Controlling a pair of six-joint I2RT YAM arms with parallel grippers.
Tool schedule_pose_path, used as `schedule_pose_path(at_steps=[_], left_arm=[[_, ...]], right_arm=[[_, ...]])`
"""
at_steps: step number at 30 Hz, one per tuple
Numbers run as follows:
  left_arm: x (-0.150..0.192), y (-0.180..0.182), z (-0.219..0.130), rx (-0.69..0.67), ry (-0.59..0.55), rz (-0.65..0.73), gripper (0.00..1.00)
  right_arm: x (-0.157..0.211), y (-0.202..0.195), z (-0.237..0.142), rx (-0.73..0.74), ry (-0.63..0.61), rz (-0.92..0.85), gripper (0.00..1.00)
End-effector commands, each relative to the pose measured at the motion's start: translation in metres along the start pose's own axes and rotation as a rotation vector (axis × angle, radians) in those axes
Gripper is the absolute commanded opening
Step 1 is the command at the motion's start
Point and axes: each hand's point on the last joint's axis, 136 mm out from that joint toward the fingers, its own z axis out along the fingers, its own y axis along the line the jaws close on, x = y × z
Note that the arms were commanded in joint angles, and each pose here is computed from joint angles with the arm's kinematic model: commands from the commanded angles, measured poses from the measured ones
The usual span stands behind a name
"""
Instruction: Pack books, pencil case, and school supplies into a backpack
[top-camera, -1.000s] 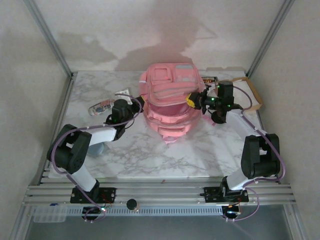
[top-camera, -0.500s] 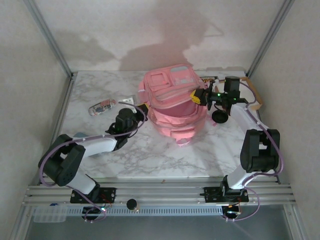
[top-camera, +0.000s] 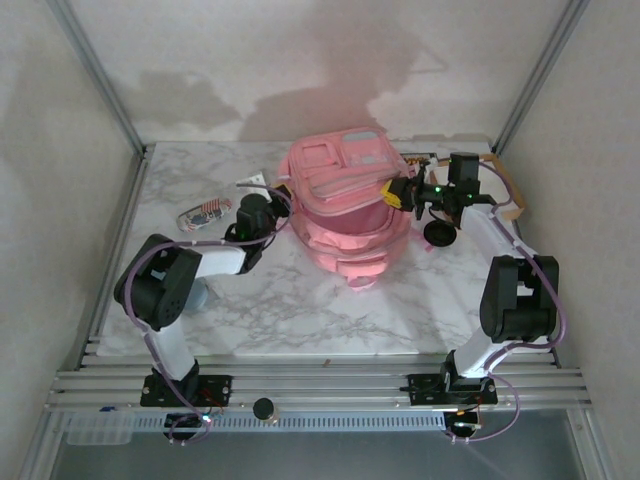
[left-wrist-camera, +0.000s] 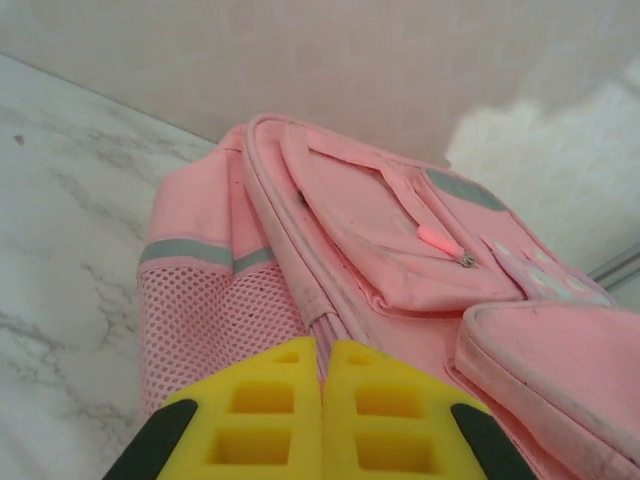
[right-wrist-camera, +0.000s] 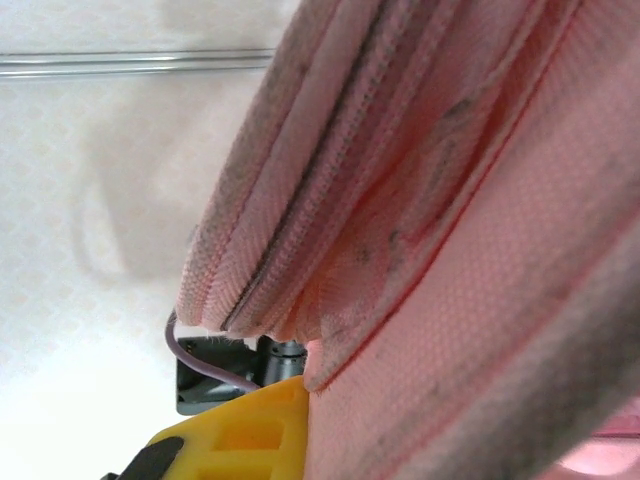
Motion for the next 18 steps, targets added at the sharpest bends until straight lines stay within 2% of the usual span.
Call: schedule_pose_path(at_steps=[1,3,4,6,7,10,13,15,18], left_arm=[[-0.023,0.072,0.008,-0.282,-0.052,0.022,0.00],[-0.018,0.073,-0.001,-0.283,-0.025,0.009,0.00],[-0.017,0.074,-0.008,-0.286,-0.020,0.002,0.09],[-0.016,0.077,-0.025,-0.310,0.013,-0.009,0.41],[-0.018,0.077,-0.034,-0.331,0.036,-0.010,0.51],[-0.020,0.081,-0.067,-0.405,0.125,-0.037,0.59],[-0.019,0.100,-0.109,-0.584,0.213,-0.062,0.68],[-0.016,0.109,-0.137,-0.659,0.266,-0.056,0.79],[-0.013,0.131,-0.181,-0.784,0.292,-0.045,0.90]], right_arm=[[-0.022,0.000,-0.005,0.011,-0.089,-0.105,0.00],[-0.023,-0.003,-0.002,0.042,-0.093,-0.122,0.00],[-0.024,-0.004,-0.001,0.060,-0.103,-0.135,0.02],[-0.025,-0.007,-0.001,0.096,-0.112,-0.155,0.26],[-0.025,-0.007,-0.001,0.109,-0.117,-0.166,0.35],[-0.026,-0.012,-0.006,0.216,-0.162,-0.233,0.57],[-0.024,-0.023,-0.010,0.345,-0.200,-0.294,0.70],[-0.018,-0.030,-0.012,0.437,-0.211,-0.342,0.75],[-0.011,-0.039,-0.021,0.576,-0.261,-0.414,0.84]])
